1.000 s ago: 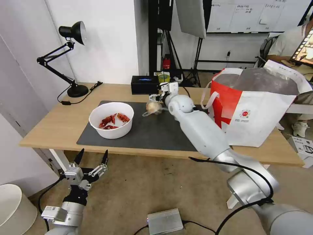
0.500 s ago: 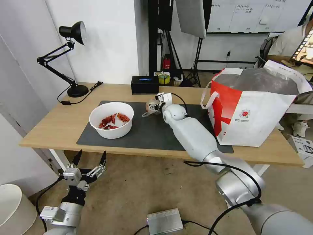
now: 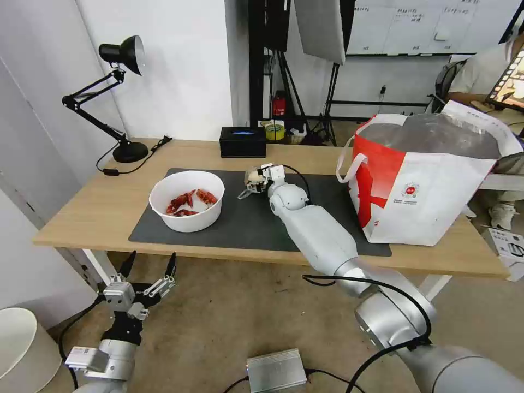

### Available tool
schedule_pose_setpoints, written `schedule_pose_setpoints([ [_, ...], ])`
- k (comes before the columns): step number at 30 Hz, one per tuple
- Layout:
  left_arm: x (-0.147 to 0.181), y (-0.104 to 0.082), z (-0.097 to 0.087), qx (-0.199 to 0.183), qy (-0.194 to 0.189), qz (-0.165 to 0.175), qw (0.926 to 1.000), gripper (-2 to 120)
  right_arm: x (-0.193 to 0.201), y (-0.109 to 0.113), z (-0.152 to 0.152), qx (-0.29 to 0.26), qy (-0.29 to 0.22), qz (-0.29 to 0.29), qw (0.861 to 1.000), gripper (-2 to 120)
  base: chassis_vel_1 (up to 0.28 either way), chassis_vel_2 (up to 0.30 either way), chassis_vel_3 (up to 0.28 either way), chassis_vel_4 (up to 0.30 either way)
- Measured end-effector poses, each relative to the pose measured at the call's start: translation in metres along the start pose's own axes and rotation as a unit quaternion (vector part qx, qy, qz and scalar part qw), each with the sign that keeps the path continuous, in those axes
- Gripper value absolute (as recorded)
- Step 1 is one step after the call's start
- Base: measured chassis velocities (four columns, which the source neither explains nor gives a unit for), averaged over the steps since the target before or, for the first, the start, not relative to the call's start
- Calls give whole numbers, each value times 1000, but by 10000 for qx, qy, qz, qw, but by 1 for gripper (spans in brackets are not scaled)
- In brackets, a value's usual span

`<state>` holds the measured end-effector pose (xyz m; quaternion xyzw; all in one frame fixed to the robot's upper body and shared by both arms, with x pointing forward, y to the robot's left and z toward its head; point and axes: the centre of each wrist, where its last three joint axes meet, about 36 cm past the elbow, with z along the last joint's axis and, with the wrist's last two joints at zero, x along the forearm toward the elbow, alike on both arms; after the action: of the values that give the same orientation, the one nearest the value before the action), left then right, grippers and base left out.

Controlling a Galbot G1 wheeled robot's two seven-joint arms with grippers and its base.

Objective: Pick up the trash from the table and place it into the takeout bag.

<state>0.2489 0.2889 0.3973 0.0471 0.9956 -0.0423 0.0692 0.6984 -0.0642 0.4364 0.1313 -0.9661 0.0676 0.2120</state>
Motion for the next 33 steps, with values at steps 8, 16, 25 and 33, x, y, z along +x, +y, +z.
schedule_pose_setpoints([
  [8,0,0,0,-9,8,4,10000,100,0,-1,4,-76,22,4,10000,70,0,0,0,0],
  [16,0,-1,-1,-2,-11,-5,10000,100,2,0,6,-116,-92,20,9999,44,0,0,0,0],
  [25,1,-1,-2,-10,-28,-2,10000,100,9,2,6,-160,-316,65,9994,12,0,0,0,0],
  [33,0,-2,-5,-24,-62,34,10000,100,28,3,1,-188,-624,88,9978,0,0,0,0,0],
])
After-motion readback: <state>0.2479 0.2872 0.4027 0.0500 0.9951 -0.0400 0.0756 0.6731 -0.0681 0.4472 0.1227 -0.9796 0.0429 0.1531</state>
